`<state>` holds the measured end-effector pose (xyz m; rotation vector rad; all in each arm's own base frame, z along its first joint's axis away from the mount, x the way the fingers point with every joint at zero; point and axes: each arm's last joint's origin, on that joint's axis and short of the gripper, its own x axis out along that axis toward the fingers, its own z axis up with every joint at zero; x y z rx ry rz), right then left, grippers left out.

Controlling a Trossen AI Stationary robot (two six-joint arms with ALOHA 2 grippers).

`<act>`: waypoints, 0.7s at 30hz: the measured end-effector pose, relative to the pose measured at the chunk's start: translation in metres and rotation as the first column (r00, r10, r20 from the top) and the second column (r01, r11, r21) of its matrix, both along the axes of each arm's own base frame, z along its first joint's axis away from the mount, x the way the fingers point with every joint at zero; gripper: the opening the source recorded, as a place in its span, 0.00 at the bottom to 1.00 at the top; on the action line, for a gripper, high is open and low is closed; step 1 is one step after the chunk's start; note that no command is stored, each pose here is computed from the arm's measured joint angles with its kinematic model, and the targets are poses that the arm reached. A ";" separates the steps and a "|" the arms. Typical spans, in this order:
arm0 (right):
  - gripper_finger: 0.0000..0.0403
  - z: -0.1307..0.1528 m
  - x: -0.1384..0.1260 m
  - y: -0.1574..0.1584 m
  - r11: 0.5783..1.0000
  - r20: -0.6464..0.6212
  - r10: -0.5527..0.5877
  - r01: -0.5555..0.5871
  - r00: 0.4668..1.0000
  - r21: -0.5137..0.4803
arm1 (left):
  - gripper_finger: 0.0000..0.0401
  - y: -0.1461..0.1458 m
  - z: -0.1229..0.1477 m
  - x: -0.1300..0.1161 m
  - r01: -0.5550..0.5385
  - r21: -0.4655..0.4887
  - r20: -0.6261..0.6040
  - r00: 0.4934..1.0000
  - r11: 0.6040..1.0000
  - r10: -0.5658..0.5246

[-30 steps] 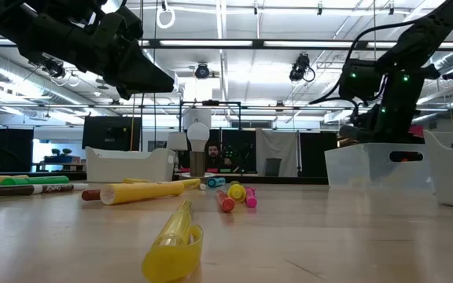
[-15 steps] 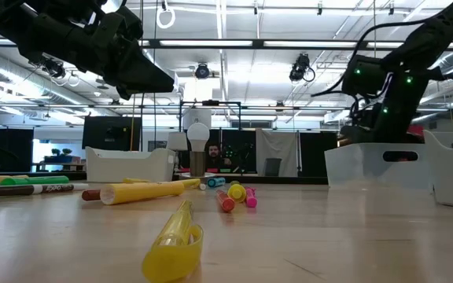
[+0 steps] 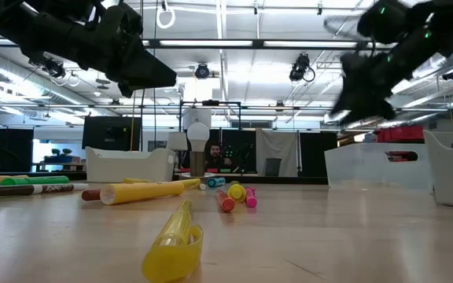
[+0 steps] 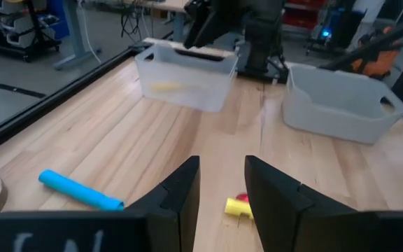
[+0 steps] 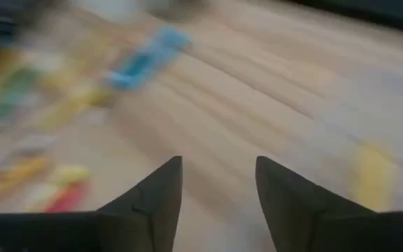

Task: Pick & Place Markers
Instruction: Put the green highlighter into the white bin

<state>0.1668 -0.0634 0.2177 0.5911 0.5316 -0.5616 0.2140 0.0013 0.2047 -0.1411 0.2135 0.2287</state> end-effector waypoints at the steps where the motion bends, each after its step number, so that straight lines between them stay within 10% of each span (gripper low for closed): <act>1: 0.44 0.006 0.004 0.005 0.998 0.063 0.053 -0.052 0.997 -0.024 | 0.30 0.000 0.001 0.000 0.000 -0.001 0.011 1.000 1.000 0.000; 10: 0.40 0.036 0.041 0.063 0.870 0.348 0.475 -0.372 0.808 -0.323 | 0.30 -0.001 0.009 0.002 0.021 -0.006 0.099 0.995 1.000 -0.021; 21: 0.40 -0.011 0.090 0.119 0.735 0.227 0.629 -0.474 0.743 -0.486 | 0.30 -0.006 0.026 0.003 0.202 0.002 0.274 0.942 0.979 -0.194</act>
